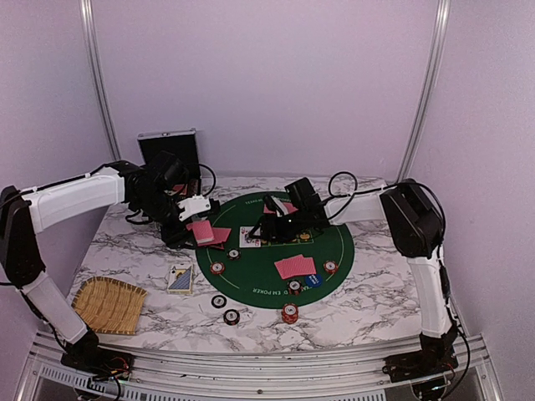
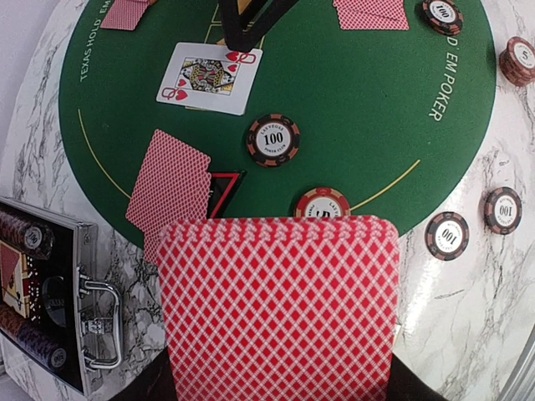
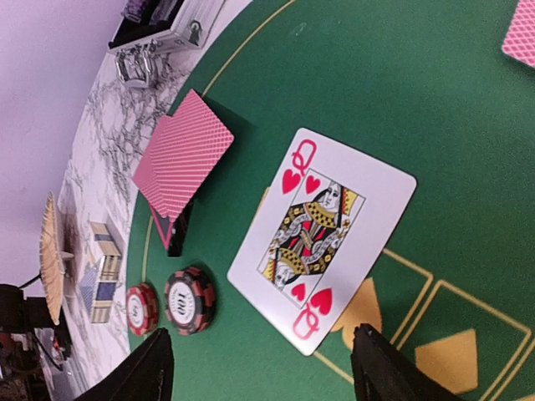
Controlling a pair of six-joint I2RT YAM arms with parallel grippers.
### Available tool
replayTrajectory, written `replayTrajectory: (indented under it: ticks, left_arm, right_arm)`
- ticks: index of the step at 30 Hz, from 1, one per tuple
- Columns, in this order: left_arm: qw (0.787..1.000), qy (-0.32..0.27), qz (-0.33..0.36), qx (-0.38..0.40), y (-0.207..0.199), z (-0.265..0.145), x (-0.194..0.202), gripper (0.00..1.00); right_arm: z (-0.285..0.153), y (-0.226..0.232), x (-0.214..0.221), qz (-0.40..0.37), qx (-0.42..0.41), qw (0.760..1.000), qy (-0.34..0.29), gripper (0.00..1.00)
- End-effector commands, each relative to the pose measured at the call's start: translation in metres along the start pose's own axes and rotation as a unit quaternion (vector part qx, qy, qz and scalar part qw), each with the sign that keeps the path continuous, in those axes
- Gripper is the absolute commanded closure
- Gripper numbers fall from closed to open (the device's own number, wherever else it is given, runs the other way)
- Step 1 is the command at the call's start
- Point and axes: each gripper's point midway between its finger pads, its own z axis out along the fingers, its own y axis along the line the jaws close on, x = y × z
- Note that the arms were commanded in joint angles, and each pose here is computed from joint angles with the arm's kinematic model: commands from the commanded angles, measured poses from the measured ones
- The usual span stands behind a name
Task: Distribute texas hold em gaming equipment
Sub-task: Adjust the poker card in the community card area, then pick up the poker card from the face-down deck piles.
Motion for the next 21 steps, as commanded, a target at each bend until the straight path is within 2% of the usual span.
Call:
replayTrajectory:
  ticks: [1,6,12,21]
  left_arm:
    - [1.000,-0.014,0.004,0.010,0.000,-0.003,-0.012,1.00]
    - [1.000,-0.017,0.007,0.014,0.000,-0.001,-0.017,1.00]
    - [0.999,-0.024,0.016,0.016,-0.001,0.000,-0.028,1.00]
    - [0.999,-0.027,0.027,0.019,-0.005,0.002,-0.038,1.00]
  right_arm:
    - [-0.043,0.052,-0.040,-0.013,-0.044,0.997,-0.065,0.25]
    - [-0.046,0.099,-0.032,-0.011,-0.120,0.991,-0.050,0.15]
    - [-0.035,0.140,-0.017,0.003,-0.201,0.980,-0.015,0.14]
    - [-0.025,0.162,-0.006,0.010,-0.248,0.969,0.008,0.12]
